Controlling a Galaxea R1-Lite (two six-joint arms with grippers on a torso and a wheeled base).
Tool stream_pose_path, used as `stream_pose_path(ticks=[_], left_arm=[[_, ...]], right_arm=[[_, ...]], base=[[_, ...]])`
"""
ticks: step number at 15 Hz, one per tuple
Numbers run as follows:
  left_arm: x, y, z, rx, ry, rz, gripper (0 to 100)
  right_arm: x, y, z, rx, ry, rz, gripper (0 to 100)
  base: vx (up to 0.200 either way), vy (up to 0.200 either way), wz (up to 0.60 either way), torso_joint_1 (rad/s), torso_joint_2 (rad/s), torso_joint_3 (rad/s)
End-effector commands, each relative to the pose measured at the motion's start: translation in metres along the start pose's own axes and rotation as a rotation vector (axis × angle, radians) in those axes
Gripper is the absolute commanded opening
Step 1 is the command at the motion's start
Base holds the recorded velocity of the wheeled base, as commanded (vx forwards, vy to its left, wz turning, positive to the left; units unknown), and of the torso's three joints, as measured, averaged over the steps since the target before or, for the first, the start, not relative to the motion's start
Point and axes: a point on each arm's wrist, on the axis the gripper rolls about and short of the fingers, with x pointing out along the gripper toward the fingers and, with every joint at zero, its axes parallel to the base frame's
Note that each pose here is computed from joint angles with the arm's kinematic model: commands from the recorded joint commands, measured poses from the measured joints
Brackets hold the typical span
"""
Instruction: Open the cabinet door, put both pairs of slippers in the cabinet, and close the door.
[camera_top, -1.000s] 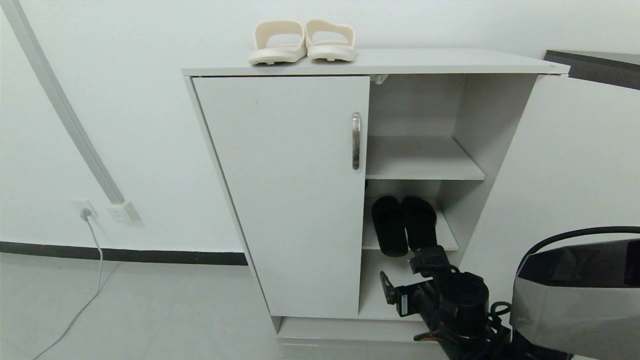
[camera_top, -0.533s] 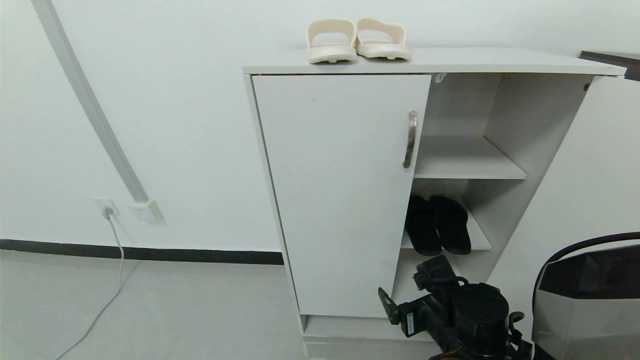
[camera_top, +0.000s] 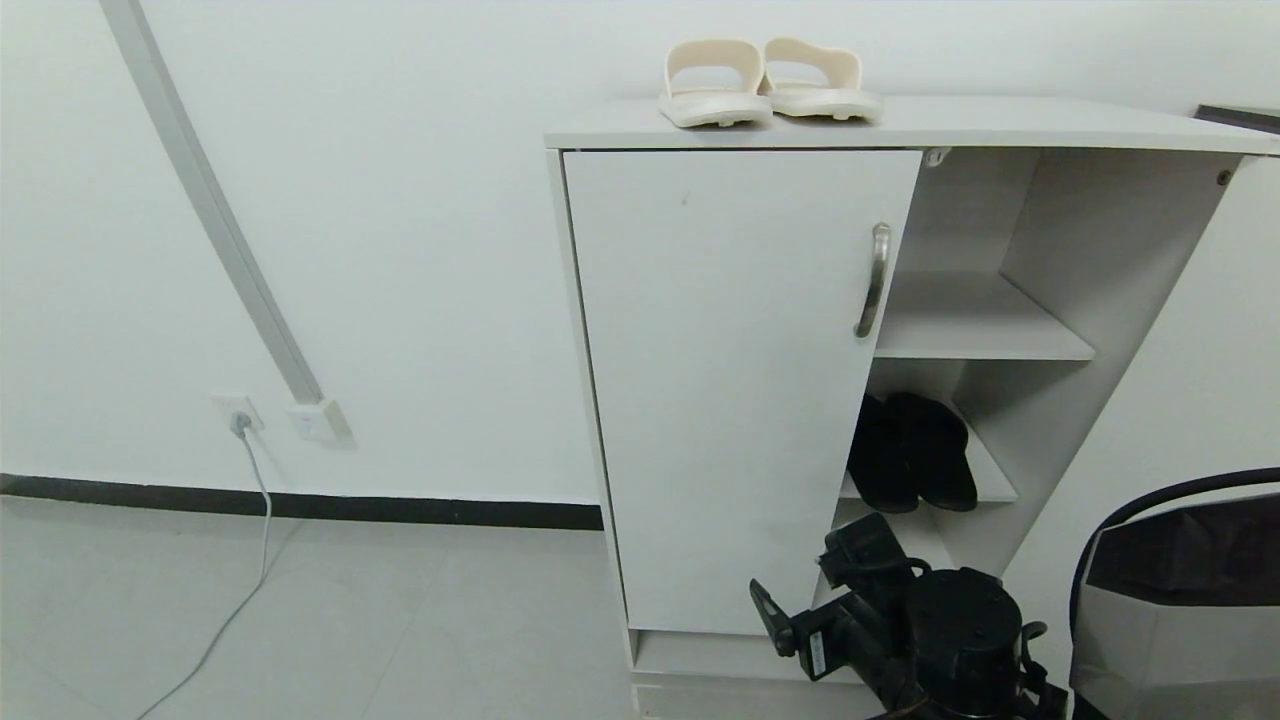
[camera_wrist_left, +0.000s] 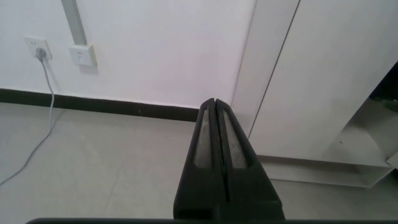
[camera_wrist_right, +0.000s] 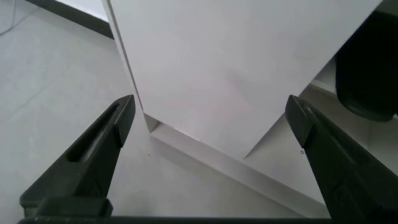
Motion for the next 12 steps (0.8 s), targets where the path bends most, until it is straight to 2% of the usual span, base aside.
stream_pose_path(ticks=[1, 10, 12], left_arm=[[0.0001, 0.0000, 0.0000, 0.001, 0.002, 0.000, 0], [0.0001, 0.0000, 0.0000, 0.001, 0.002, 0.000, 0], [0.0001, 0.0000, 0.0000, 0.001, 0.002, 0.000, 0]], right_arm=[[0.0000, 0.0007, -0.0006, -0.002, 0.001, 0.002, 100], [-0.0009, 0.0076, 0.0073, 0.009, -0.032, 0.025, 100], [-0.0017, 0.0093, 0.0084, 0.010, -0.037, 0.031, 100]], base=[[0.000, 0.000, 0.00, 0.000, 0.00, 0.000], [0.000, 0.000, 0.00, 0.000, -0.01, -0.004], [0.000, 0.000, 0.00, 0.000, -0.20, -0.259]])
